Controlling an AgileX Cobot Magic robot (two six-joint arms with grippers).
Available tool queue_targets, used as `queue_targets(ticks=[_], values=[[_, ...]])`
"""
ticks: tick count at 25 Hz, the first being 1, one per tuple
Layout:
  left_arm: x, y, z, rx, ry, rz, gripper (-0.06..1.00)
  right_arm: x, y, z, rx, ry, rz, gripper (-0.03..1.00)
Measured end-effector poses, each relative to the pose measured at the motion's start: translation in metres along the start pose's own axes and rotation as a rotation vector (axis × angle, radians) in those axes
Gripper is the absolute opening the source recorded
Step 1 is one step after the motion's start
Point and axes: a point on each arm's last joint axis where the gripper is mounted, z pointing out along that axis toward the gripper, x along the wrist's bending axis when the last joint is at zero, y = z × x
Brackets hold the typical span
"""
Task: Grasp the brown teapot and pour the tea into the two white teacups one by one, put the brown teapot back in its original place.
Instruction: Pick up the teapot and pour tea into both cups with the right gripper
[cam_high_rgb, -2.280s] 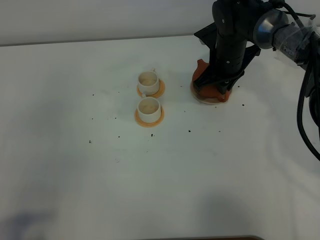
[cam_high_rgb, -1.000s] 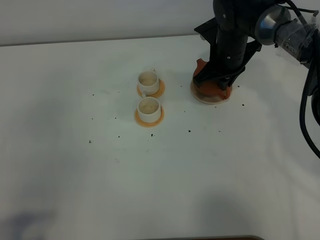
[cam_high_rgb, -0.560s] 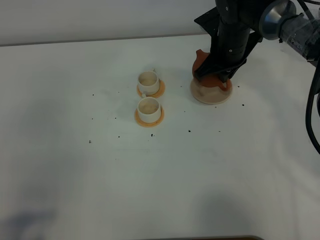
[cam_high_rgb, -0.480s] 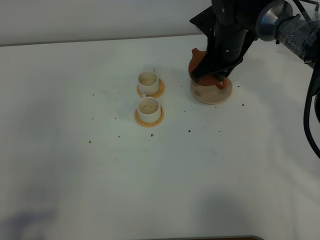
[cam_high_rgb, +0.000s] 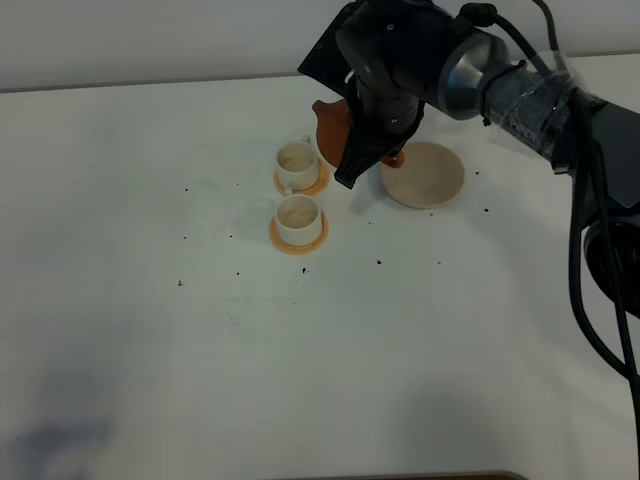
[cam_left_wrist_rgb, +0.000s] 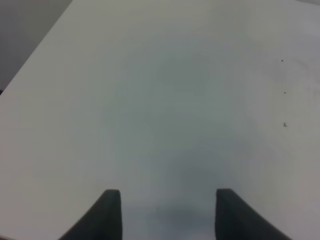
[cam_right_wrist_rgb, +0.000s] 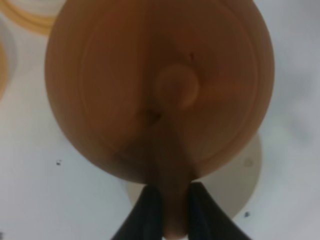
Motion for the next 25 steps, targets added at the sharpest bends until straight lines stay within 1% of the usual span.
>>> queue_targets(ticks=[6,11,15,18,20,25], values=[[0.0,0.0,0.0,0.0,0.0,0.0,0.43,0.011,0.008,-0.001,0.022,-0.105,-0.122,0.1],[0.0,0.0,0.0,0.0,0.0,0.0,0.43,0.024,0.01,0.011,0.059,-0.132,-0.204,0.1],[0.0,0.0,0.0,0.0,0.0,0.0,0.43,0.034,0.015,0.008,0.076,-0.183,-0.287,0.1],[0.0,0.0,0.0,0.0,0.0,0.0,0.43,0.039,0.017,0.005,0.088,-0.192,-0.33,0.1],[0.0,0.0,0.0,0.0,0.0,0.0,0.43,0.04,0.017,0.006,0.097,-0.19,-0.342,0.1],[0.0,0.0,0.0,0.0,0.0,0.0,0.43,0.039,0.014,0.014,0.139,-0.221,-0.375,0.1]])
